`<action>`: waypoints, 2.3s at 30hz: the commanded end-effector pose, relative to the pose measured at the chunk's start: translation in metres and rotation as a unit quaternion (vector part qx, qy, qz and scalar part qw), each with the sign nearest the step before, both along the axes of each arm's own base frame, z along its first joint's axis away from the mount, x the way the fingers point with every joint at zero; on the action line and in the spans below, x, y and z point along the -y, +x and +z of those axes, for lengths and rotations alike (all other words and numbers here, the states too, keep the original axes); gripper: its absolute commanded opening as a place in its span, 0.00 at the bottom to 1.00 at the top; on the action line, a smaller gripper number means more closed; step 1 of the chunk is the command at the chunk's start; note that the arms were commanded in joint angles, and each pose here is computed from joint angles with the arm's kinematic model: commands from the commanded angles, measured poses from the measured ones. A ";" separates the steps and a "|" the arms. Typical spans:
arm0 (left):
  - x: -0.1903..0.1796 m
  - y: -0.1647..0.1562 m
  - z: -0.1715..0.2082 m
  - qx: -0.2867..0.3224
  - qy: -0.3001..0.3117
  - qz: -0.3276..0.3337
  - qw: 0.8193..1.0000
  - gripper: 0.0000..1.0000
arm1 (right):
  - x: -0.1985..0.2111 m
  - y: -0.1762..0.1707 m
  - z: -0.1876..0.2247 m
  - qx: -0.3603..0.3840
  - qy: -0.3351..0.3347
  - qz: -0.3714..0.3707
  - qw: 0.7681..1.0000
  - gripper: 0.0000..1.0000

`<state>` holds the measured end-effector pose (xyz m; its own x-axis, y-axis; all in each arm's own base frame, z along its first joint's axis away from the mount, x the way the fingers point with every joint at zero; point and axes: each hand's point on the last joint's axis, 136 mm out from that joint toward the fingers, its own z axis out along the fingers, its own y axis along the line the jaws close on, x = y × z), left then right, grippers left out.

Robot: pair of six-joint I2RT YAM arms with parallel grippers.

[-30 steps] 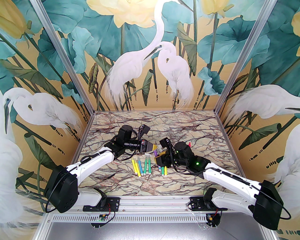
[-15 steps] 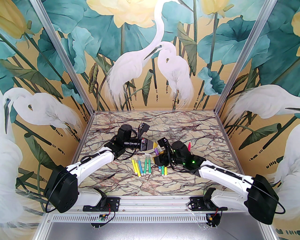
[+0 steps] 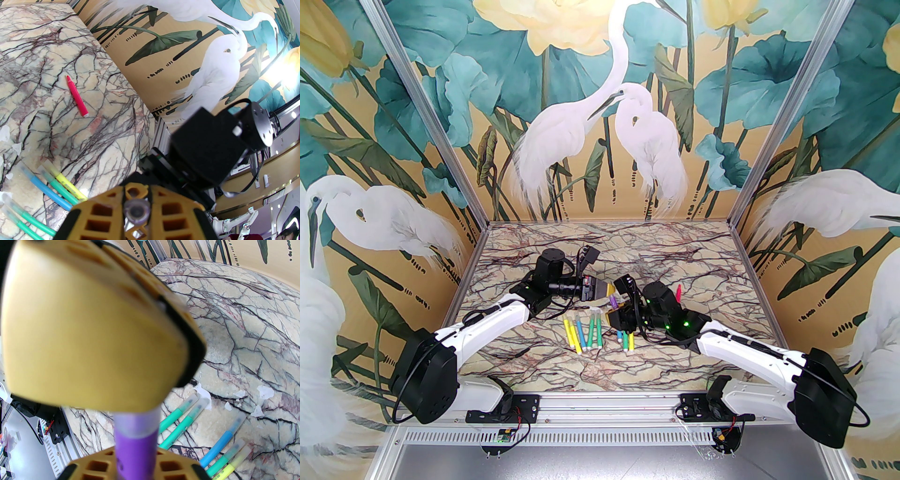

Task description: Open the pen caps

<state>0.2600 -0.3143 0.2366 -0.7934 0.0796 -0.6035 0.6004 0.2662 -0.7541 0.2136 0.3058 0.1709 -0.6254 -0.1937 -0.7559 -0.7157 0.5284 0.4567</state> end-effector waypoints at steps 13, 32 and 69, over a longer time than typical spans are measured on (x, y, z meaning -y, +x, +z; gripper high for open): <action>-0.007 0.023 -0.011 -0.002 0.040 0.074 0.996 0.00 | 0.006 -0.002 -0.011 -0.007 -0.026 -0.002 1.000 0.02; -0.058 0.051 -0.002 -0.013 0.037 0.173 0.984 0.00 | 0.019 -0.013 -0.032 -0.016 -0.061 0.007 0.998 0.00; -0.188 0.066 -0.052 -0.008 0.326 0.378 0.867 0.00 | 0.104 0.056 -0.045 -0.004 -0.194 -0.248 0.949 0.00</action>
